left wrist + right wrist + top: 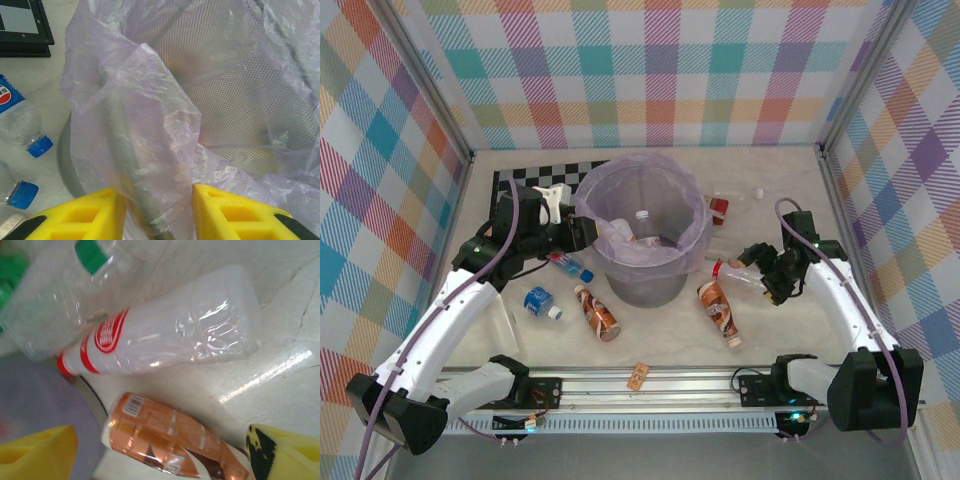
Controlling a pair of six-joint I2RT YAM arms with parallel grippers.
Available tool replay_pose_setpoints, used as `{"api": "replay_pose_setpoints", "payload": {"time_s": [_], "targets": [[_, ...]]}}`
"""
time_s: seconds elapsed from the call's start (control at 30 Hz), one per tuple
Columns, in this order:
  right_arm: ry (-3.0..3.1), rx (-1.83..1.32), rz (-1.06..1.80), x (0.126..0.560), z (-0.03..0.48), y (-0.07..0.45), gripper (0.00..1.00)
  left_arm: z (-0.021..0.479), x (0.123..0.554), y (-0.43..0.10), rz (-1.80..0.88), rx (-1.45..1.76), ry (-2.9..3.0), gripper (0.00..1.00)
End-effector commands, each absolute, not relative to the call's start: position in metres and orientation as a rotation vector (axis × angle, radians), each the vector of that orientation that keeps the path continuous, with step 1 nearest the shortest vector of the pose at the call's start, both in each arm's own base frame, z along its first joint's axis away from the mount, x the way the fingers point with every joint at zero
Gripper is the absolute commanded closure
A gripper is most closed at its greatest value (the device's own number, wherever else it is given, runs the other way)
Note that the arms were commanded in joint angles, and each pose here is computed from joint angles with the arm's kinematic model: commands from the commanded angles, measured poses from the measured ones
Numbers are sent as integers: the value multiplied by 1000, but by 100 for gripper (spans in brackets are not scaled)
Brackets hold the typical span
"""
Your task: Put the plastic bottles in the bin
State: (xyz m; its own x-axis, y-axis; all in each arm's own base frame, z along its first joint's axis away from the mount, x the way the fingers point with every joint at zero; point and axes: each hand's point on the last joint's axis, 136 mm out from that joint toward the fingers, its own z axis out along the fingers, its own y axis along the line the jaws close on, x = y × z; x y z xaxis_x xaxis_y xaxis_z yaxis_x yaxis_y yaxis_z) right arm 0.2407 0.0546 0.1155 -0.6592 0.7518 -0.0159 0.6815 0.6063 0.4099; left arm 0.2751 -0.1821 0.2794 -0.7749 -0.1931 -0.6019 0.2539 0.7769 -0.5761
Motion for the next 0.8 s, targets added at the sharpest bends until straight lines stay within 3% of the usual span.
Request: {"api": "replay_pose_setpoints", "payload": {"time_s": [0.0,0.47,0.77], "targets": [[2488,1397,538,254,116,45,10,272,274,-183,-844,63,2333,61],[2489,1629,528,266,58,50,13,272,277,-184,-847,56,2335,61],[2507,1680,471,270,31,47,27,271,278,-184,-842,59,2338,61]]}}
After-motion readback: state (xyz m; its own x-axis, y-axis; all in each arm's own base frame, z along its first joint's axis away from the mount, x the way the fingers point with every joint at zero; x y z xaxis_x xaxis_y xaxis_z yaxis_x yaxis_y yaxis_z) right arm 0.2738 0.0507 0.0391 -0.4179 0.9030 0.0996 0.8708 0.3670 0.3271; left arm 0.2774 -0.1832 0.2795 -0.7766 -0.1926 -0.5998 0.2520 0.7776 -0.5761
